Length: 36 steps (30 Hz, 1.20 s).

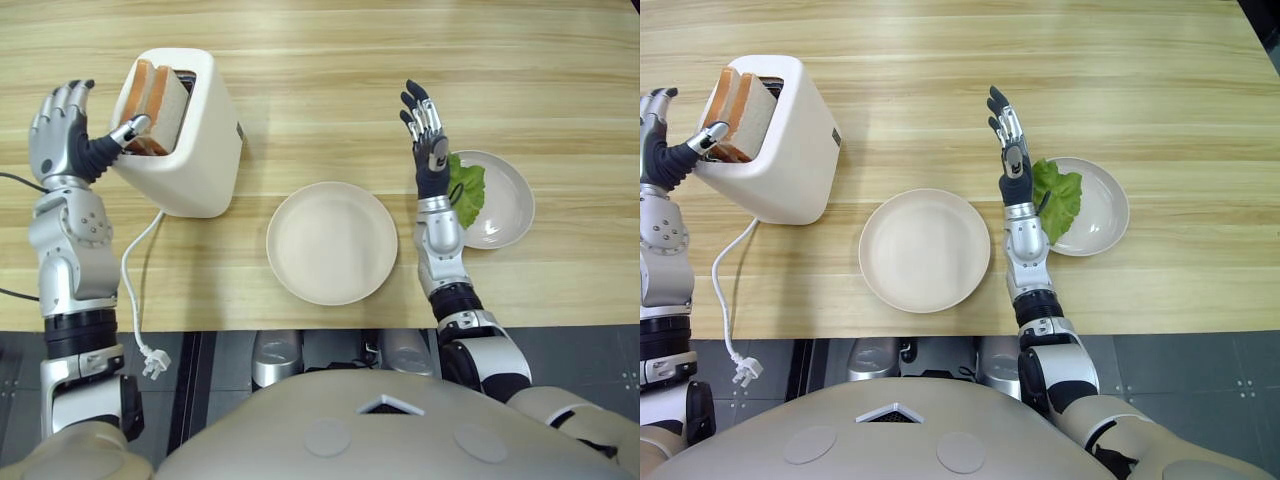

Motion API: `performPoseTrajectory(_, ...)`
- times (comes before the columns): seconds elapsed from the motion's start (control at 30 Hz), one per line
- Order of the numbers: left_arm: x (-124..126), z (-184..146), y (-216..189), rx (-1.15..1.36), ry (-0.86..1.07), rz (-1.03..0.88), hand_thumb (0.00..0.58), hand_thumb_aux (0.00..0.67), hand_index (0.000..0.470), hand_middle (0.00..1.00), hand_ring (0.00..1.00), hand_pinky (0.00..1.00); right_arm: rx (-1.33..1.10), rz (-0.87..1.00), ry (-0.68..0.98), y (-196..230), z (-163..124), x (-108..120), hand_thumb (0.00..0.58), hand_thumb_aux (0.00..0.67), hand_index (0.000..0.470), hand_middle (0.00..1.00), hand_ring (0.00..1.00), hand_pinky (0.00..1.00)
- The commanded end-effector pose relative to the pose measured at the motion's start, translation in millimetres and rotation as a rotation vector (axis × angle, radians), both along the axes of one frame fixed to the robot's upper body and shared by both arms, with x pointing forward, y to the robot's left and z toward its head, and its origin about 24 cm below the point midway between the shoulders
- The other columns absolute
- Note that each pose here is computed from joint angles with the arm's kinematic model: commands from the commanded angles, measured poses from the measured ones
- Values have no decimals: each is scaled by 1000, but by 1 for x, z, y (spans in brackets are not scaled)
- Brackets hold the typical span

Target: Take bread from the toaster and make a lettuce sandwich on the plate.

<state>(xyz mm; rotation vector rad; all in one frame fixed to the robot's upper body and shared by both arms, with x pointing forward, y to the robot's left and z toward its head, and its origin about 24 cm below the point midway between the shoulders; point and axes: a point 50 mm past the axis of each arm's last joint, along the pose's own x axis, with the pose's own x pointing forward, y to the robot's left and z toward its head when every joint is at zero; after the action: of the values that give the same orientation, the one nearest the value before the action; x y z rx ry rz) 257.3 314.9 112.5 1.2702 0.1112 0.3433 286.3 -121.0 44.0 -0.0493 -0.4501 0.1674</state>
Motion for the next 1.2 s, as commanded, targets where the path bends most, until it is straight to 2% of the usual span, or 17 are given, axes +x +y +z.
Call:
performPoseTrajectory(0.03, 2, -7, 7, -7, 30, 27, 0, 0, 0, 0, 0, 0, -5, 5, -7, 2, -1, -2, 0, 0, 0, 0, 0, 0)
performPoseTrajectory(0.9, -6, -21, 27, -22, -10, 133, 0, 0, 0, 0, 0, 0, -48, 52, -70, 10, 1, -12, 0, 0, 0, 0, 0, 0)
performPoseTrajectory(1.13, -1, -7, 8, 14, -112, 54, 0, 0, 0, 0, 0, 0, -54, 64, -76, 12, 1, -13, 0, 0, 0, 0, 0, 0)
performPoseTrajectory(1.17, -1, -4, 5, 18, -128, 43, 14, 8, 5, 0, 0, 0, -53, 67, -78, 13, 1, -13, 0, 0, 0, 0, 0, 0)
performPoseTrajectory(1.2, 0, -3, 3, 19, -139, 35, 96, 58, 40, 0, 0, 0, -53, 68, -80, 13, 1, -14, 0, 0, 0, 0, 0, 0)
